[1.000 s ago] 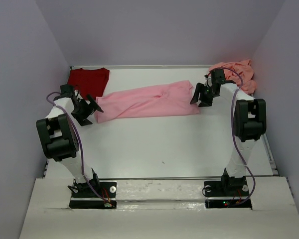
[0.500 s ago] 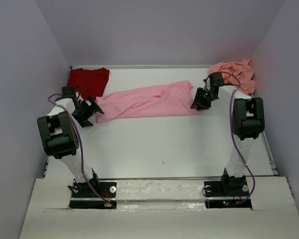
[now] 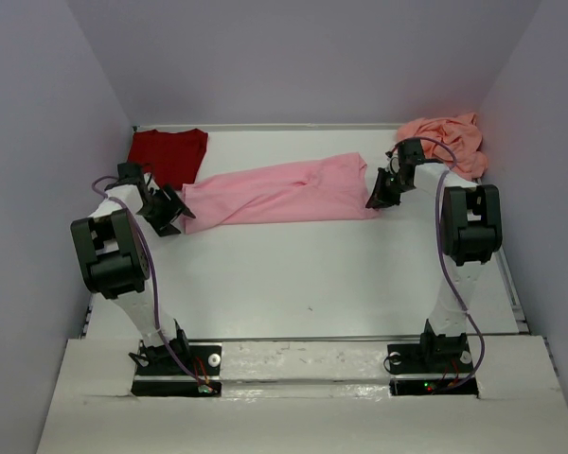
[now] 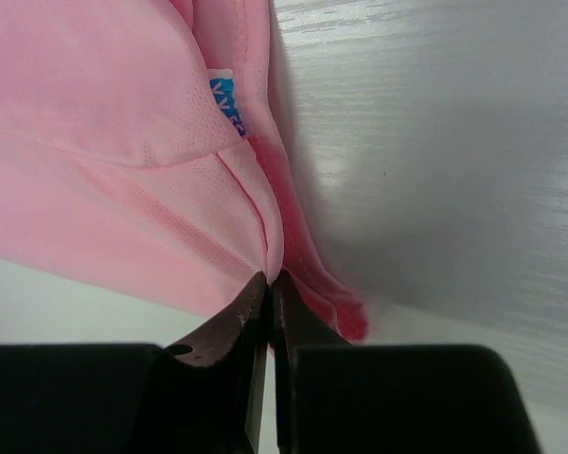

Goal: Fold and stack the t-shirts
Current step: Fold the tshirt

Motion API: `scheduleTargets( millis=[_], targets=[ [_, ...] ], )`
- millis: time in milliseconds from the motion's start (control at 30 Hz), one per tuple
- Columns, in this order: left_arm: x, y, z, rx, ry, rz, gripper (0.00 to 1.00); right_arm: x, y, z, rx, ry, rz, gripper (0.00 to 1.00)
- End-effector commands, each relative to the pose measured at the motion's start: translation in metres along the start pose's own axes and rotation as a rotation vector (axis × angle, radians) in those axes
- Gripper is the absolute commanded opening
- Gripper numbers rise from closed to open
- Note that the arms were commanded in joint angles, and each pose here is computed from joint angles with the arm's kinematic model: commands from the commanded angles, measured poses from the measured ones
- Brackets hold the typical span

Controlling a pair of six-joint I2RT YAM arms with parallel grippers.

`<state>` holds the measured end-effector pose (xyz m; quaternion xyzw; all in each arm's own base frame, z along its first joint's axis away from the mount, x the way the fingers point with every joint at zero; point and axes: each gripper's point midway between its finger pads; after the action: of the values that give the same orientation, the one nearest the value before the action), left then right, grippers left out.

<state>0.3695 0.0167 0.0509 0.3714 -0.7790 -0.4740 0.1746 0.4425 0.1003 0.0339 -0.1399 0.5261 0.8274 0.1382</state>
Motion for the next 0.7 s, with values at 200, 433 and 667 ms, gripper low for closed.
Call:
scheduleTargets(
  millis=[200,433,667],
  targets=[
    [0.001,0.0,-0.012,0.063,-0.013,0.023,0.56,-0.014,0.0,0.0,-0.013,0.014,-0.041,0.1],
    [0.002,-0.006,-0.008,0.054,-0.008,0.03,0.49,-0.017,0.0,0.001,-0.018,0.014,-0.046,0.1],
    [0.0,-0.015,-0.003,0.045,-0.004,0.03,0.49,-0.021,0.001,0.002,-0.022,0.016,-0.052,0.1]
  ],
)
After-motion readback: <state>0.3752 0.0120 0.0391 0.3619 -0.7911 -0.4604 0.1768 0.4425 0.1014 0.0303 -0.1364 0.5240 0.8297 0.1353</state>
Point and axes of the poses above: each gripper's point midway between its finger pads, its own y axis back along the fingers, its own z axis along the line the jaws close on, x = y × z, and after that the axes turned 10 degrees about y, right-handed
